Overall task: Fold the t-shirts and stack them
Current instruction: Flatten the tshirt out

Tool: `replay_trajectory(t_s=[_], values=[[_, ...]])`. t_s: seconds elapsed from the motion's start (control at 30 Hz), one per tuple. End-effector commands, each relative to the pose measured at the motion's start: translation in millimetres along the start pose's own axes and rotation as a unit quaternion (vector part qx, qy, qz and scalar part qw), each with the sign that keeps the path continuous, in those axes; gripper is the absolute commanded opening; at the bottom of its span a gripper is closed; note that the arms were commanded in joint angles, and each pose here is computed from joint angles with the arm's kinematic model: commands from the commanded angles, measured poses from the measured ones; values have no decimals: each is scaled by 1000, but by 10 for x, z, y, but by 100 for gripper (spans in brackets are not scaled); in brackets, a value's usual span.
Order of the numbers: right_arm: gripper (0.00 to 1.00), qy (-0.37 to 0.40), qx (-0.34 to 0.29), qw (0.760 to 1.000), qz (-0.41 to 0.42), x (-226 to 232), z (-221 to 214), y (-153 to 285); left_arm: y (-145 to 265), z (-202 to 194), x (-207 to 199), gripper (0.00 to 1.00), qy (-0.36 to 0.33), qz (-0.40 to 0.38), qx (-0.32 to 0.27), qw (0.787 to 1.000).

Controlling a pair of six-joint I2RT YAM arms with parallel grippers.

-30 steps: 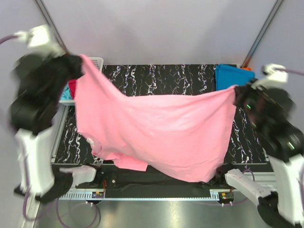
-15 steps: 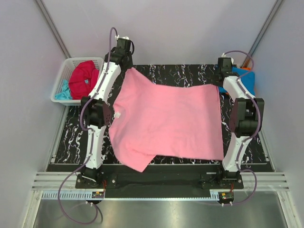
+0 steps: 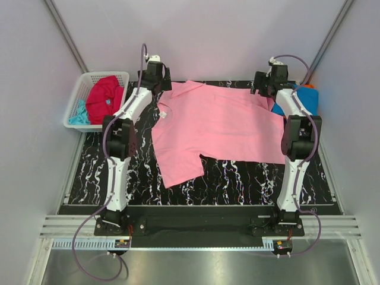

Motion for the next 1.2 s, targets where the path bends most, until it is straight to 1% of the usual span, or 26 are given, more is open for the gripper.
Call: replay_trajectory(t_s=[0.0,0.03,0.07,0.1,0.13,0.17,0.2,0.23,0.27,0.3,0.33,0.37,0.43,0.47,0.53,0.57,0.6,0.67,0.7,0.73,0.8,0.9,1.03,1.17], values=[[89,12,-79,997,6,3,481,435,350,354,8,99,40,-1,-88,995],[89,14,-80,997,2,-4,483,473,521,477,3,99,47,-10,-103,993],[91,14,-82,997,-3,-8,488,522,608,499,6,99,51,-14,-104,993],[91,15,-83,996,-10,-13,488,610,662,433,0,99,48,-28,-89,995],[91,15,-86,996,-17,-23,500,659,859,518,-4,99,52,-39,-89,994],[92,12,-87,996,-34,-47,507,705,945,503,-22,99,52,-49,-83,994],[92,15,-91,995,-39,-52,531,798,1004,395,-83,99,40,-78,-58,994],[93,14,-93,994,-60,-84,540,848,1088,354,-102,99,32,-85,-45,995],[94,7,-88,992,-89,-128,535,906,1257,347,-192,99,23,-99,-45,994],[95,4,-92,991,-97,-134,578,1006,1306,280,-210,99,16,-103,-32,994],[95,2,-88,991,-96,-129,576,1052,1359,191,-219,99,9,-103,-7,995],[95,-4,-70,994,-78,-87,525,1087,1414,151,-265,99,19,-106,5,994],[94,-12,-53,998,-41,-5,476,1145,1446,37,-253,99,28,-99,41,994],[94,-26,-31,999,-14,67,395,1155,1450,-10,-259,99,49,-96,57,993],[93,-34,1,999,13,163,179,1159,1426,-165,-226,98,63,-75,96,991],[93,-49,13,998,36,229,95,1169,1416,-227,-227,96,84,-68,112,988],[93,-58,39,997,46,268,-101,1157,1357,-373,-216,96,87,-62,139,984],[92,-77,68,992,67,329,-310,1140,1319,-565,-212,94,104,-49,177,977],[92,-84,99,989,68,344,-534,1088,1257,-747,-194,93,99,-36,202,974],[92,-75,112,988,80,504,-628,1075,1235,-830,-200,93,96,-30,211,972],[91,-75,150,983,77,546,-891,1016,1236,-1002,-239,93,78,-12,228,970],[90,-74,177,978,81,602,-1098,986,1239,-1169,-306,93,57,0,242,969],[90,-83,196,973,86,635,-1225,954,1197,-1395,-312,93,32,26,261,964],[89,-76,213,971,74,661,-1322,916,1125,-1639,-242,93,5,76,285,956]])
Point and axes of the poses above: each gripper's point midway between its finger pads, its own y axis back along the fingers, its own x axis along the line the jaws close on, z = x × y, the point moved 9 cm from there along y, back along the fingers, and after that the axes turned 12 degrees about y, right-handed, at the moved point
